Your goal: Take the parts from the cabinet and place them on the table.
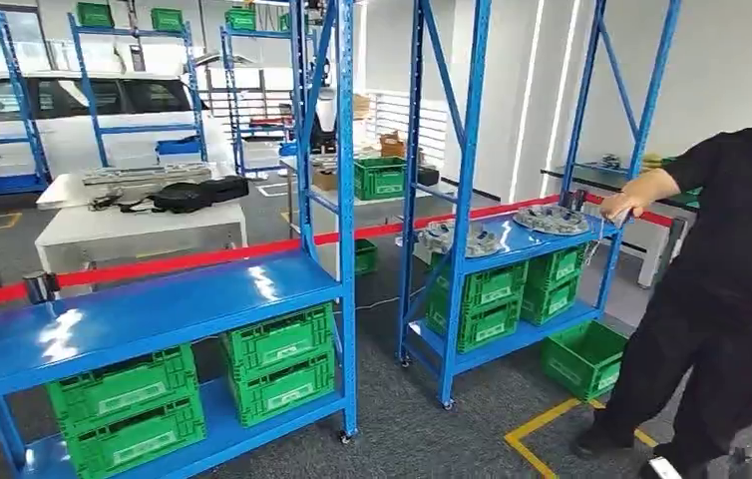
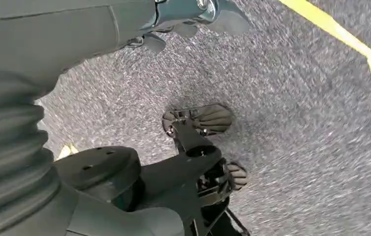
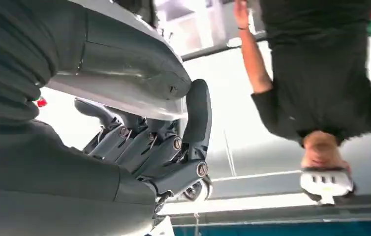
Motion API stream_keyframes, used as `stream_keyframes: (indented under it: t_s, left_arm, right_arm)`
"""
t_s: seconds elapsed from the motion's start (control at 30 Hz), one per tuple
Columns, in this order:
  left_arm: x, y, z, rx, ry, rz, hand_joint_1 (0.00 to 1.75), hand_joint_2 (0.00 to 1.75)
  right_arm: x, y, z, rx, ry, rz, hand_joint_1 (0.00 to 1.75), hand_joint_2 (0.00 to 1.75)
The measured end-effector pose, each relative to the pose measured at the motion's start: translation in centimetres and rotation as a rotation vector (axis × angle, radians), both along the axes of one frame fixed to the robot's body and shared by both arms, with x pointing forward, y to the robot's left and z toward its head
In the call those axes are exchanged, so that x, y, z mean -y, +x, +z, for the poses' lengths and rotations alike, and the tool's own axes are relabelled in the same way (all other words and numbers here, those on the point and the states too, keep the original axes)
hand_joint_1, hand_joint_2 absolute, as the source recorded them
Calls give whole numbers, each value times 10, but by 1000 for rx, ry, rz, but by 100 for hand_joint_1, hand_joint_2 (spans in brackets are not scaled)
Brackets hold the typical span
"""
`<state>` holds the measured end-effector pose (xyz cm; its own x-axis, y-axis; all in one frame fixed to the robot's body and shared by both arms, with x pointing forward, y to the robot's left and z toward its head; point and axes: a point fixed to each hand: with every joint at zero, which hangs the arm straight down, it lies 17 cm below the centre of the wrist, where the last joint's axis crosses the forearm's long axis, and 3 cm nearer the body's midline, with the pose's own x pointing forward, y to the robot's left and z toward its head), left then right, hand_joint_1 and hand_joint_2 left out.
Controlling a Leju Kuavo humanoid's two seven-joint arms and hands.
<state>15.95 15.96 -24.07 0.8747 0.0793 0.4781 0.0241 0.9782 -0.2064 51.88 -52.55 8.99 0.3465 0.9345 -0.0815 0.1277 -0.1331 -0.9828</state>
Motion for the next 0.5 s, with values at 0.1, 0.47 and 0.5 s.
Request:
stream_keyframes:
  t_s: [0.1, 0.47, 0.5]
  left_arm:
    - [3, 3, 1, 0, -2, -22, 0, 175]
    - [7, 22, 7, 24, -5, -42, 0, 175]
    - [7, 21, 7, 23, -5, -42, 0, 175]
  right_arm:
    - [-33, 18, 6, 7, 7, 60, 175, 175]
    - [-301, 67, 21, -35, 39, 521, 175, 175]
    - [-319, 65, 20, -40, 39, 553, 175, 175]
